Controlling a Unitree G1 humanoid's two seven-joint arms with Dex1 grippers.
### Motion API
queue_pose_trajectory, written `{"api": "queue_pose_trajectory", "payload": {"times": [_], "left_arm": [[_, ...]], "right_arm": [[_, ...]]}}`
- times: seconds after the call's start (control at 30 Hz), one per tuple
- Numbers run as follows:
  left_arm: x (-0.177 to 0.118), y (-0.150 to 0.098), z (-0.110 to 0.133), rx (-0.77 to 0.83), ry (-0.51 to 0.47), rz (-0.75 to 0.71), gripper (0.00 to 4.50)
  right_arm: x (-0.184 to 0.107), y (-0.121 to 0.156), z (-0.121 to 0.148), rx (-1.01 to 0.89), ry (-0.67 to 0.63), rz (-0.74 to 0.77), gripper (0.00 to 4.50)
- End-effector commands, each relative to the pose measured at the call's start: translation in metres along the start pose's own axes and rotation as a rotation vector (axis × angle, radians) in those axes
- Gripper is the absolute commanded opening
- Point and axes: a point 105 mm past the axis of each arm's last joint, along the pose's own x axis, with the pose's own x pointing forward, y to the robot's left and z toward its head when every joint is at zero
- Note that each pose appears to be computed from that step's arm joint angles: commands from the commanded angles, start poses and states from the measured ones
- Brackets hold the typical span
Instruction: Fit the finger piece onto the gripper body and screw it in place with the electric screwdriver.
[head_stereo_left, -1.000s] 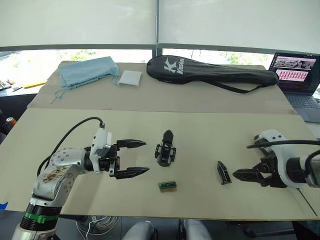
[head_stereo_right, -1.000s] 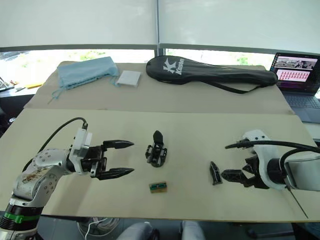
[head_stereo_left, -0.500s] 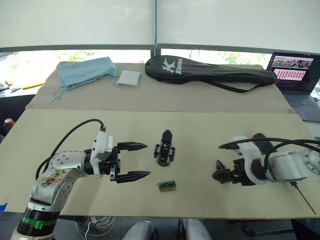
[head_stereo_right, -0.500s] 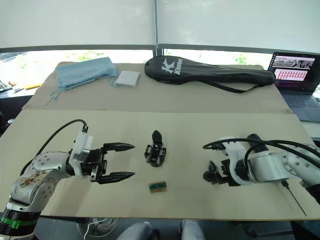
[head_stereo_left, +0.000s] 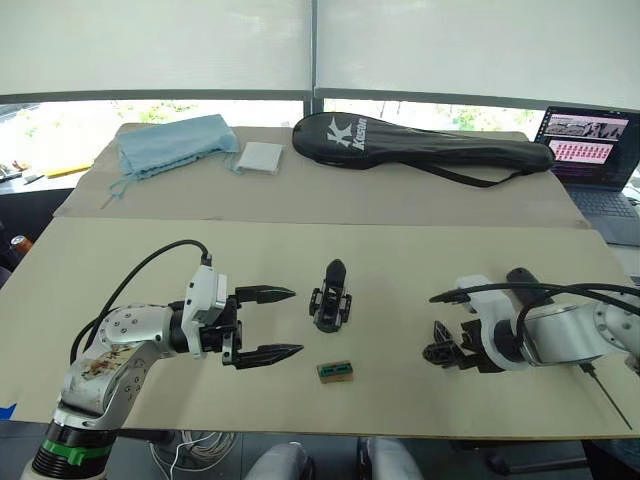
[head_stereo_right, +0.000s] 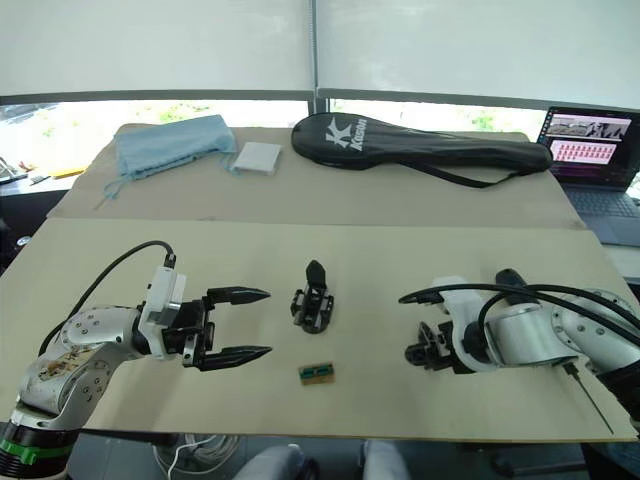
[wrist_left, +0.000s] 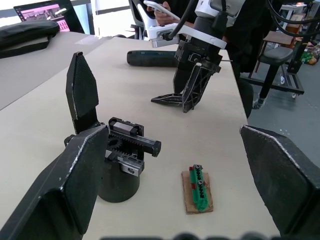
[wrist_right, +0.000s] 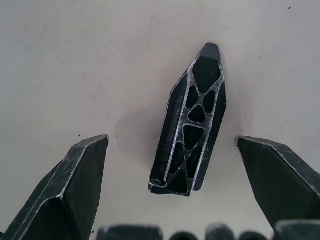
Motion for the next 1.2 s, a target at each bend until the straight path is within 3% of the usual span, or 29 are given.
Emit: {"api": "queue_pose_trajectory", "payload": {"times": [0.03, 0.13, 0.27, 0.47, 0.5, 0.63, 0.7, 0.77, 0.83, 0.93, 1.07, 1.2], "left_arm": [[-0.003, -0.001, 0.008, 0.034, -0.007, -0.005, 4.41], [-0.003, 0.001, 0.009, 0.036, -0.005, -0.006, 4.41], [-0.003, 0.002, 0.009, 0.038, -0.005, -0.009, 4.50], [-0.003, 0.004, 0.009, 0.040, -0.007, -0.010, 4.50], [-0.003, 0.005, 0.009, 0.040, -0.007, -0.009, 4.50], [-0.004, 0.009, 0.012, 0.039, -0.029, 0.016, 4.50], [-0.005, 0.016, 0.022, 0.027, -0.094, 0.071, 4.50], [-0.005, 0.028, 0.036, -0.007, -0.182, 0.153, 4.50], [-0.005, 0.042, 0.048, -0.057, -0.262, 0.242, 4.50], [0.002, 0.059, 0.061, -0.137, -0.342, 0.298, 4.50], [0.017, 0.079, 0.081, -0.207, -0.441, 0.324, 4.50], [0.041, 0.093, 0.100, -0.240, -0.513, 0.321, 4.50]], "right_arm": [[0.009, 0.006, -0.029, -0.027, 0.105, 0.014, 4.50], [0.011, 0.008, -0.035, -0.023, 0.115, 0.015, 4.50], [0.012, 0.005, -0.039, -0.030, 0.114, -0.011, 3.39], [0.013, 0.007, -0.045, -0.044, 0.122, -0.008, 1.29], [0.013, 0.007, -0.045, -0.046, 0.121, -0.008, 1.10], [0.008, 0.006, -0.031, -0.021, 0.037, -0.009, 1.11], [0.000, 0.007, -0.013, 0.002, -0.075, 0.003, 1.11], [-0.020, 0.011, 0.022, -0.073, -0.281, 0.007, 1.11], [-0.048, 0.027, 0.058, -0.239, -0.547, 0.035, 1.11], [-0.088, 0.045, 0.101, -0.481, -0.916, -0.051, 1.11], [-0.108, 0.067, 0.125, -0.694, -1.131, -0.102, 1.11], [-0.107, 0.092, 0.141, -0.823, -1.217, -0.104, 1.11]]}}
